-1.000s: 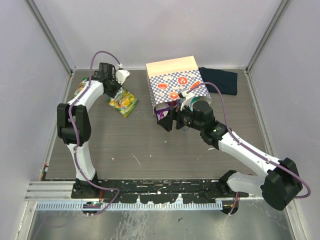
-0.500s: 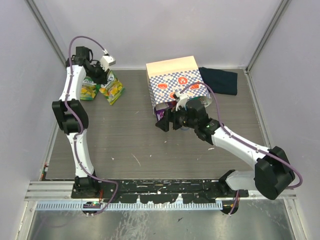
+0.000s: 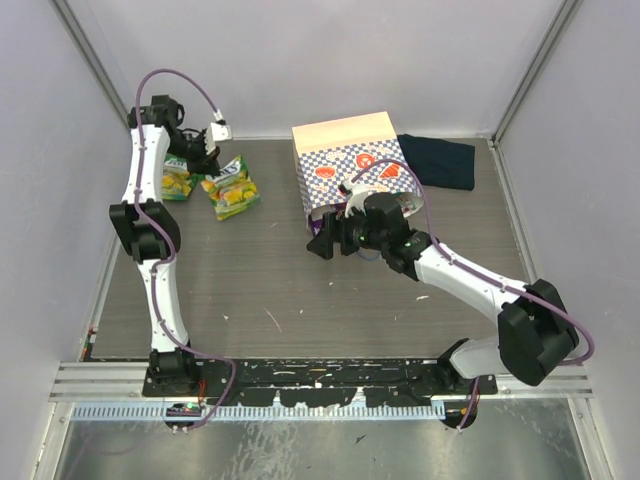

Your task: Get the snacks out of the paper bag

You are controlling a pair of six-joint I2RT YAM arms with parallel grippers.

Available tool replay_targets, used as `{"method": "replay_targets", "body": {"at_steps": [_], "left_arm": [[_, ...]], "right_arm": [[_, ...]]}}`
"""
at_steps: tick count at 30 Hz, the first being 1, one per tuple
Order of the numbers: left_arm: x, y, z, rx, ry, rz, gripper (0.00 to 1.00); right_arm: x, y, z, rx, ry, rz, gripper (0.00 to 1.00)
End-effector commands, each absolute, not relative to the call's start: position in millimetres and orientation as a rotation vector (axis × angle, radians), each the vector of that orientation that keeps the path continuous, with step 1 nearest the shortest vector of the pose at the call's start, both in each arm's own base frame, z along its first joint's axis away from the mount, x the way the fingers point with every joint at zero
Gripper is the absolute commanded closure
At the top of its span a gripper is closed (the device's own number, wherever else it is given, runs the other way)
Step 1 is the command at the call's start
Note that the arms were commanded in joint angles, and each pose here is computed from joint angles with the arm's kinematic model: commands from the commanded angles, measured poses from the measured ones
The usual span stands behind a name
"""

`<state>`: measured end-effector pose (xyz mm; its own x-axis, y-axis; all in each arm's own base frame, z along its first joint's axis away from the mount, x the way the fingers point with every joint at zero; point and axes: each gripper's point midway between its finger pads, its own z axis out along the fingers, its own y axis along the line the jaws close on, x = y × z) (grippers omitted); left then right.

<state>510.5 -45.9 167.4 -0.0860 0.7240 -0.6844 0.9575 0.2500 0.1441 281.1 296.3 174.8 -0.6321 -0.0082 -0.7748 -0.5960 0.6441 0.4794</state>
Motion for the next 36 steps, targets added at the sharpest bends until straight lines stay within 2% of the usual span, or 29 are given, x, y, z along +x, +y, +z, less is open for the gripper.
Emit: {"method": "replay_targets", "body": {"at_steps": [1,7,11,12,13,14,15,16,20,23,25,30,34,36], "left_arm": [[494.6,-51.4,170.3,1.646,1.760,-0.495,1.00],[510.5,-39.7,152.3,1.714,1.790,-0.369,1.00],[535.5,-23.6,131.7,1.783,1.845,-0.122,0.98],[540.9,-21.4,131.3,1.786,1.843,-0.076,0.95],[546.9,-22.0,137.8,1.760,1.827,-0.039,0.83],[558.0,-21.9,145.3,1.696,1.815,0.014,0.61],[570.1,-21.7,155.9,1.617,1.793,0.074,0.06],[582.3,-22.5,170.4,1.534,1.752,0.147,0.01],[596.3,-38.4,238.1,1.146,1.566,0.203,0.02],[592.4,-32.1,304.7,0.541,1.519,0.041,0.02],[582.5,-26.7,325.1,0.164,1.599,-0.170,0.02],[562.8,-55.7,275.9,-0.160,1.875,-0.420,0.02],[553.5,-38.6,203.1,-0.436,2.030,-0.275,0.02],[552.3,-36.8,173.9,-0.462,2.113,-0.258,0.02]], "right_arm": [[291.6,308.4,195.7,-0.483,2.023,1.010,0.17],[291.3,311.2,193.2,-0.483,2.029,1.026,0.18],[291.0,310.7,191.0,-0.476,2.038,1.026,0.18],[290.5,310.2,190.7,-0.473,2.038,1.026,0.18],[290.4,309.8,189.7,-0.473,2.037,1.024,0.18],[290.5,309.1,188.7,-0.471,2.039,1.021,0.18],[290.6,309.1,188.3,-0.471,2.040,1.019,0.18],[290.9,309.2,187.6,-0.472,2.042,1.017,0.18],[293.1,309.8,186.8,-0.476,2.042,1.010,0.16],[294.8,312.3,183.8,-0.474,2.046,1.015,0.15],[295.7,314.2,179.7,-0.471,2.056,1.024,0.15],[296.1,319.2,177.5,-0.477,2.063,1.049,0.15],[295.1,317.4,177.6,-0.484,2.060,1.041,0.15],[294.2,316.4,176.3,-0.486,2.064,1.037,0.15]]}}
